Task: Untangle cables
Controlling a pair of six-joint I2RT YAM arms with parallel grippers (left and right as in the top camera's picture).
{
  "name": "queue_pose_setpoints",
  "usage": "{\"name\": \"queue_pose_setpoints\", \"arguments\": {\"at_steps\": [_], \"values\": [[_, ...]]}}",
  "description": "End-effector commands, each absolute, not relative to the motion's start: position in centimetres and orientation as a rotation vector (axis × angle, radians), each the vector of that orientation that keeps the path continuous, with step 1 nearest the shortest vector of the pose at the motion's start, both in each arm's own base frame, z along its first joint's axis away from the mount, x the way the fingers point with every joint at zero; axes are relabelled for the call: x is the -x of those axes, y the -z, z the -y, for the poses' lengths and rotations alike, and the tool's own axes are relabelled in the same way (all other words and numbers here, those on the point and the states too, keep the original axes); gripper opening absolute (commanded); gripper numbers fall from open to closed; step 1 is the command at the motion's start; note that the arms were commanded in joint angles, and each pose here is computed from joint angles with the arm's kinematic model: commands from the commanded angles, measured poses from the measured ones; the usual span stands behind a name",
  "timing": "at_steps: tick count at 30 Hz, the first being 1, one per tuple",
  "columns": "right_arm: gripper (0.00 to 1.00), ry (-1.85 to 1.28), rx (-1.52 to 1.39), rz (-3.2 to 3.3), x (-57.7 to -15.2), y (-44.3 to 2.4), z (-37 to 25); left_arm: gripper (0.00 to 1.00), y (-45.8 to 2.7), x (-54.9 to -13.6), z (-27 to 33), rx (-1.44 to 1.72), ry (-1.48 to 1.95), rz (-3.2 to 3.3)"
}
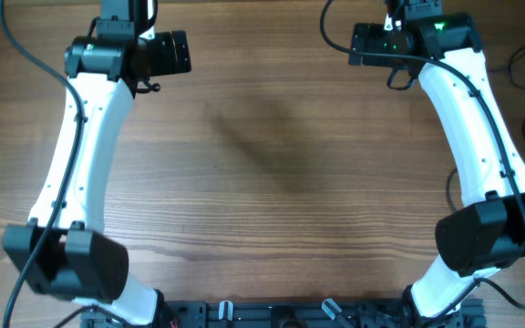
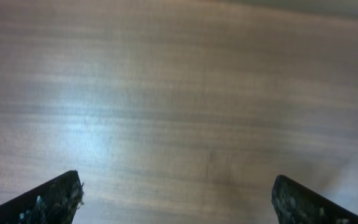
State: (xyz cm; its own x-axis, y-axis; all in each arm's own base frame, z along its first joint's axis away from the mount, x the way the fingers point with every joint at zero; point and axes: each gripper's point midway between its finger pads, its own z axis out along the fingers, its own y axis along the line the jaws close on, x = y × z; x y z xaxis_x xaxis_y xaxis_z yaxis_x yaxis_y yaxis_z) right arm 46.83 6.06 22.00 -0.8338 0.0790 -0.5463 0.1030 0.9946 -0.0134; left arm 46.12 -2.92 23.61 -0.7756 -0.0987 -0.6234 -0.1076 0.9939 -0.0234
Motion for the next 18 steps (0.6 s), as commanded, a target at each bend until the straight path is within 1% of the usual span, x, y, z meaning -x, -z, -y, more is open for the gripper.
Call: {"name": "queue_pose_setpoints", "arguments": {"at_steps": [1,4,12,18], "values": [[1.0,0.071,-0.13,-2.521,-47.0,-23.5,-5.9,1.0,-25.9,-44.6,3.8,0.15,0.031,-2.346],[1.0,0.071,-0.13,-2.521,-47.0,-23.5,-5.9,1.0,-24.9,-43.3,4.0,0.17,0.062,-2.286],[1.0,0.072,-0.13,-2.521,-47.0,-23.5,-5.9,1.0,-21.6,-37.7,2.8,0.268,0.113,-2.183],[1.0,0.071,-0.13,-2.521,-47.0,-23.5,-5.9,1.0,-21.0,-33.8,2.1,0.306,0.129,-2.121]]}}
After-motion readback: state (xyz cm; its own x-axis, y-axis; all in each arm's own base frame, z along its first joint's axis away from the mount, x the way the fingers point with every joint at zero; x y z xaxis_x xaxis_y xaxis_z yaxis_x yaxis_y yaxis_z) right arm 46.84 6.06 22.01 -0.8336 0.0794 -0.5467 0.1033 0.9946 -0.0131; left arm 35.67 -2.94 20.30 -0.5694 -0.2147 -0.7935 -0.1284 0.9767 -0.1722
